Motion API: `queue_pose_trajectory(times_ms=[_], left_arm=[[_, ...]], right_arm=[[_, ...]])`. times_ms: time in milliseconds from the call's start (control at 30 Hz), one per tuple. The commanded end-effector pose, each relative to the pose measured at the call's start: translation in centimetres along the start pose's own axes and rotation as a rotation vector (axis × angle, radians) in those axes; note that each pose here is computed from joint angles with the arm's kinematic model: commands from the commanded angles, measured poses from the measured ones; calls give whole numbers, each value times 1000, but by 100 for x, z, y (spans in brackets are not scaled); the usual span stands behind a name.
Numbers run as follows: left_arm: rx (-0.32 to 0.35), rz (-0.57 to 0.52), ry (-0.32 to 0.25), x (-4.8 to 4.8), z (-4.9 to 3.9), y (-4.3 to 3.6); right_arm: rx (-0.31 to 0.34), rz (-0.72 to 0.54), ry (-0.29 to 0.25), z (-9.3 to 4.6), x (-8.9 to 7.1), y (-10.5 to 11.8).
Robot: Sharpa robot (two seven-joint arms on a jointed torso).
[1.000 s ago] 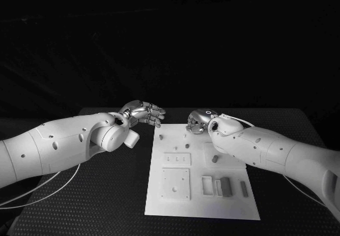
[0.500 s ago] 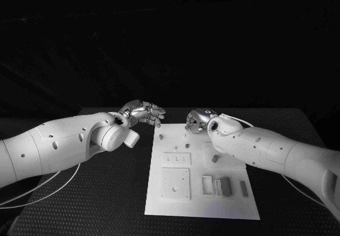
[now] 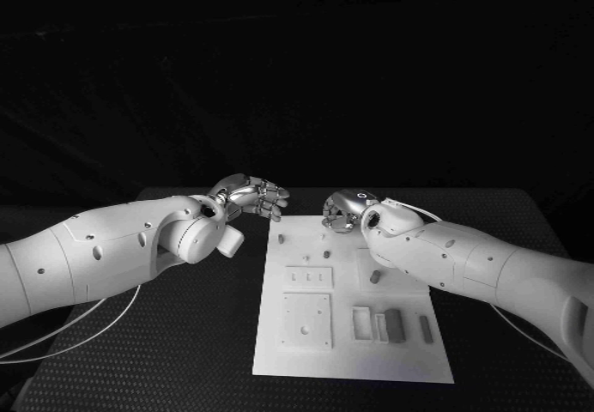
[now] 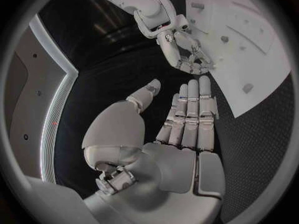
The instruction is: Assemble the parts on the task board
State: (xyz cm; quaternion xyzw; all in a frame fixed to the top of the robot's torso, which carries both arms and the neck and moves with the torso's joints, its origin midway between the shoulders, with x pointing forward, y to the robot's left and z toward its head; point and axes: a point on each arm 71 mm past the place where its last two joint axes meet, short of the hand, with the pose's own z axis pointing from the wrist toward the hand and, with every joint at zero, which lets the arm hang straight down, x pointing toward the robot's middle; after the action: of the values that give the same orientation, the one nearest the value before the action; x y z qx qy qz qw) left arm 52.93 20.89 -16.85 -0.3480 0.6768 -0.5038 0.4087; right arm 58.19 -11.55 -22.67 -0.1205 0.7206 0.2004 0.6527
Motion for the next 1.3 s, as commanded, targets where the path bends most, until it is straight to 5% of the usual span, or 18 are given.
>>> queue_pose_trajectory(times_ms=[33,1033,1300], left_arm=[[10,1,14,18,5,-21],[10,1,14,14,3,-19],[14,2,3,-44,-11,-8]], right_arm=[[-20,7,9,6,9,40],[-31,19,-25,-4,-14,48],[-35,83,-101,-84,-256,-38]])
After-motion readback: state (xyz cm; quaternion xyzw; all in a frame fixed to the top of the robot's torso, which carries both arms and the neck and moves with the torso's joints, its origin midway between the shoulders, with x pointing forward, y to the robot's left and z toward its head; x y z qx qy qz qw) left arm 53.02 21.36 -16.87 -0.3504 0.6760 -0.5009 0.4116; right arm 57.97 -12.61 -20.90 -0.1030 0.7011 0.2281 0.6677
